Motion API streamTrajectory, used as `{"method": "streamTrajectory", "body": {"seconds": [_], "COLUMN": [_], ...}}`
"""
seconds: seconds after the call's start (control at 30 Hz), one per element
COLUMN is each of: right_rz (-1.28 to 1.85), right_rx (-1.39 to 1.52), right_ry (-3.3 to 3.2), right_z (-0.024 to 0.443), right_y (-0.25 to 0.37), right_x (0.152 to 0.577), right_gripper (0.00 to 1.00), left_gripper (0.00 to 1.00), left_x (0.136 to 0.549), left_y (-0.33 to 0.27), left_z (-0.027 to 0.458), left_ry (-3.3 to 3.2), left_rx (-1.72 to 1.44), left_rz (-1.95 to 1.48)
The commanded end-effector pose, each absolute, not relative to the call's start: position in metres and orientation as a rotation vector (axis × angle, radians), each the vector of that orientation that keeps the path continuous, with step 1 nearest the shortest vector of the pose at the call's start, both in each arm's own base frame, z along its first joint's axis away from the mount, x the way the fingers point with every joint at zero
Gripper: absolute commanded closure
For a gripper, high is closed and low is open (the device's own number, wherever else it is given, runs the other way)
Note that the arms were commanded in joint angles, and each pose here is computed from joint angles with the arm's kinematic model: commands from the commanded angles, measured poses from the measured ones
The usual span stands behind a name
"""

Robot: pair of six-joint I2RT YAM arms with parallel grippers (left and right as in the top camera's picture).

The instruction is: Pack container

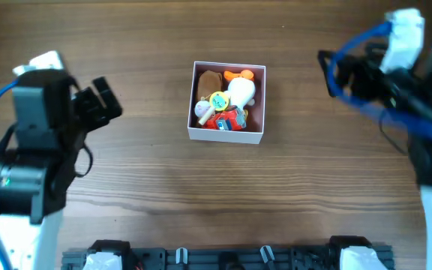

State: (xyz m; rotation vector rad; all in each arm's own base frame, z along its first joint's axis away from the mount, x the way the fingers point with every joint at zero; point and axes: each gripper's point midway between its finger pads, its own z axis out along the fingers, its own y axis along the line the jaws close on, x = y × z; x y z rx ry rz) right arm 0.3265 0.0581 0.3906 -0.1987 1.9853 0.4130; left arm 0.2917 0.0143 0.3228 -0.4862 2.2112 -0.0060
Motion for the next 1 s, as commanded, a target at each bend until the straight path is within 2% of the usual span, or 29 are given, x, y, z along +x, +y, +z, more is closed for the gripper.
{"method": "streamTrajectory", "body": {"seconds": [0.0, 0.3, 0.73, 0.97], "right_rz": [0.439, 0.417, 0.409, 0.311], "right_rx": [-0.236, -0.254, -0.239, -0.251], "right_ry": [1.915, 1.825, 1.989, 1.940], "right_z": [0.415, 0.439, 0.400, 0.407], "right_y": [0.066, 0.067, 0.063, 0.054], "right_x": [0.288, 0.244, 0.249, 0.248], "right_gripper": [0.00, 0.00, 0.00, 0.00], "left_gripper": [0.00, 0.00, 0.00, 0.00], "left_x": [0.281, 0.282, 0.282, 0.282], "left_y": [0.031, 0.031, 0.031, 0.031], "left_z": [0.337, 0.335, 0.335, 0.335], "left_ry": [2.145, 2.150, 2.150, 2.150], "left_rx": [-0.575, -0.576, -0.576, -0.576], "left_rz": [0.018, 0.019, 0.019, 0.019]}}
